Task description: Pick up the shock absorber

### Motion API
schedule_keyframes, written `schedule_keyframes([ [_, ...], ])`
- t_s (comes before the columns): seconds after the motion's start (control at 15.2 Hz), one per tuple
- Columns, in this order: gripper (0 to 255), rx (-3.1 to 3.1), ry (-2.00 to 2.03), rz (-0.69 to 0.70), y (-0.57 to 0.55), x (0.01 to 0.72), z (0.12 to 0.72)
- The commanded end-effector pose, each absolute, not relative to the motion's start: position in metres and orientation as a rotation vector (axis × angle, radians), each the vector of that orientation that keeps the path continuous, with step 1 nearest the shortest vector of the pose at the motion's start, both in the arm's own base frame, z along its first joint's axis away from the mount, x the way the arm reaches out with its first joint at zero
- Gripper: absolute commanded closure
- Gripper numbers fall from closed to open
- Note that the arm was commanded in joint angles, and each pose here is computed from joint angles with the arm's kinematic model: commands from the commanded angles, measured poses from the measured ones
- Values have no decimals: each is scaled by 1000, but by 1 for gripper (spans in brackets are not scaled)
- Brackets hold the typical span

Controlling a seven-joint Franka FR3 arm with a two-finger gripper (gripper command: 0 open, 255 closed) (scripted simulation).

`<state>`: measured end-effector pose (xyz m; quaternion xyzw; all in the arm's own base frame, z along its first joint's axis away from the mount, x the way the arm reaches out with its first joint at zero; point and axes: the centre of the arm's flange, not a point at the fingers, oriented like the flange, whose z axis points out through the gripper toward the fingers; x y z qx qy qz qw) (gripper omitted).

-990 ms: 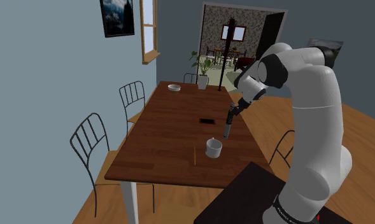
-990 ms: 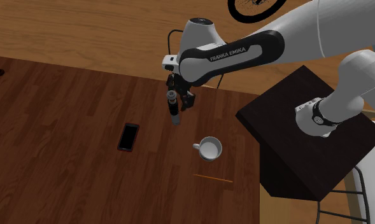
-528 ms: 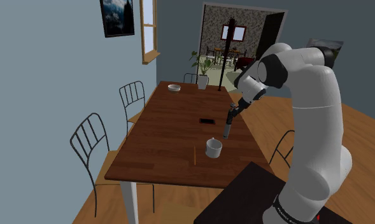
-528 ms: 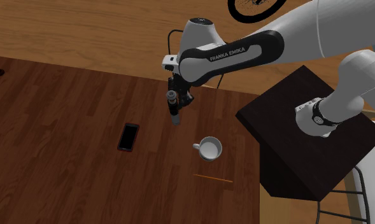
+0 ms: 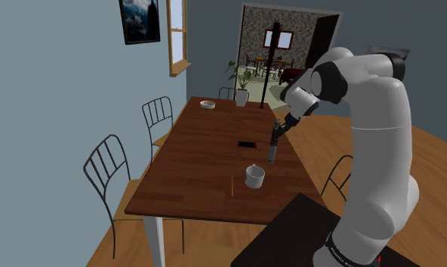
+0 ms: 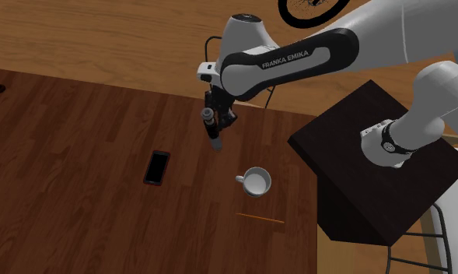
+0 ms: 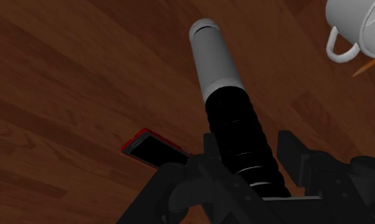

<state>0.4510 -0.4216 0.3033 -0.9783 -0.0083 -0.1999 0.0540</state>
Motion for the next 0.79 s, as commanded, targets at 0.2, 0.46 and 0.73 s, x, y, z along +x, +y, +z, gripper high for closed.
schedule_keyframes([
  [0.2,255,-2972,-25,-607,-422,451,329],
  [0.46,255,-2972,-25,-607,-422,451,350],
  [0.73,255,-2972,-25,-607,-422,451,362],
])
